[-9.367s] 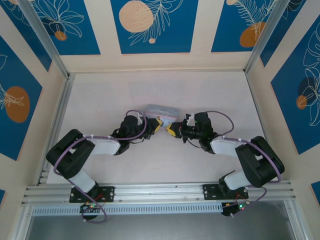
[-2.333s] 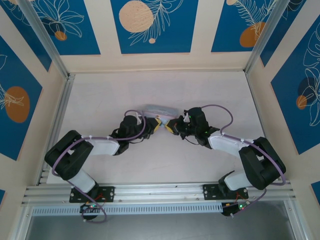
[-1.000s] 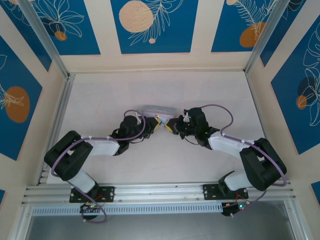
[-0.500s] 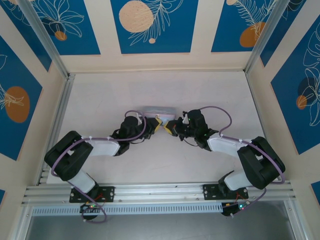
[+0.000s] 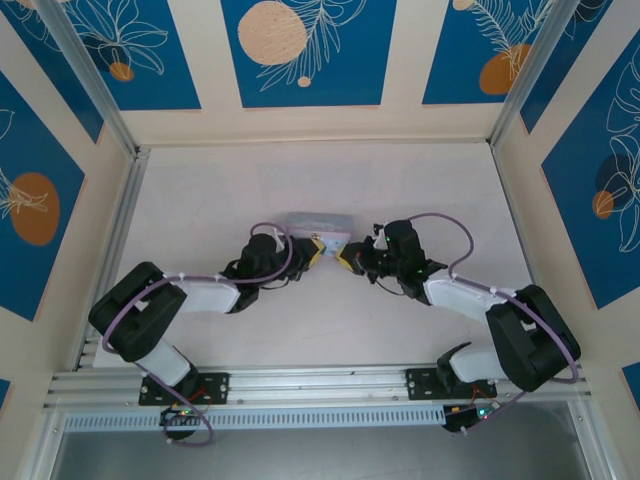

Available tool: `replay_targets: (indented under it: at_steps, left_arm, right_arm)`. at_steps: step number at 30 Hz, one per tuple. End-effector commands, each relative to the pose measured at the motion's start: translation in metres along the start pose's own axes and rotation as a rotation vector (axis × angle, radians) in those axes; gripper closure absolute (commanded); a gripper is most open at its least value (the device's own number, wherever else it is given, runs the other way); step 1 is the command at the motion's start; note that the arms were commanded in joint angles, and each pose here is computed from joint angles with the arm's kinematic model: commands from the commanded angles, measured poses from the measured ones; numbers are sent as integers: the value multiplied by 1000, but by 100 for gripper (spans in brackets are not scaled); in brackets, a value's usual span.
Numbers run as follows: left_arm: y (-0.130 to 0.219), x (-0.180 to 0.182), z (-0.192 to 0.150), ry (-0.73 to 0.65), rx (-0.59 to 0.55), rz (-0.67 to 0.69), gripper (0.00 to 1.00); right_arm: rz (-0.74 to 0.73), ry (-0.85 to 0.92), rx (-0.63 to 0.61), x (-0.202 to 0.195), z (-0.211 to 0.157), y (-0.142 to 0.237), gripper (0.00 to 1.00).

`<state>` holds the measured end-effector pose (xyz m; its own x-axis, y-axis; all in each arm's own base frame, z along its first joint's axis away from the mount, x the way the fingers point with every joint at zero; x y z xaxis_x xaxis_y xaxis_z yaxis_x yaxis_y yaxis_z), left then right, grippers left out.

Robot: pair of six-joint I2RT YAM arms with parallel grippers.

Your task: Unlock a padlock with a key

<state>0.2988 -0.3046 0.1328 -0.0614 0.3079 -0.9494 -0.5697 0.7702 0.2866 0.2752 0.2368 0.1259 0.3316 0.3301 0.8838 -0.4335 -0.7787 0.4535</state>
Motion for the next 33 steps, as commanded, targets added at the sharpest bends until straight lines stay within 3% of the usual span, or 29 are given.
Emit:
replay_targets:
  at_steps: [1, 10, 33]
  left_arm:
    - [7, -12, -6, -14, 19, -36, 100]
    - [24, -20, -3, -7, -2, -35, 100]
    - [39, -15, -8, -20, -10, -32, 100]
  right_arm:
    - [-2, 34, 28, -5, -7, 11, 100]
    - [20, 70, 27, 1, -14, 27, 100]
    - [67, 104, 66, 27, -40, 4, 100]
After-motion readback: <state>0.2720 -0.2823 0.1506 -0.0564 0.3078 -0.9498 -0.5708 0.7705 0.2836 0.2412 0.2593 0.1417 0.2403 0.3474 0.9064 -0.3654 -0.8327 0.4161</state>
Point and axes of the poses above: each hand's point on the last joint's axis, 136 mm out from that joint toward the fingers, its own y axis back along the fingers, its own x axis along the line the jaws close on, z = x × y, the point moved 1 cm from there along y, back along the fingers, and after that the axes turned 7 degrees about -y, right-handed, at the moved point
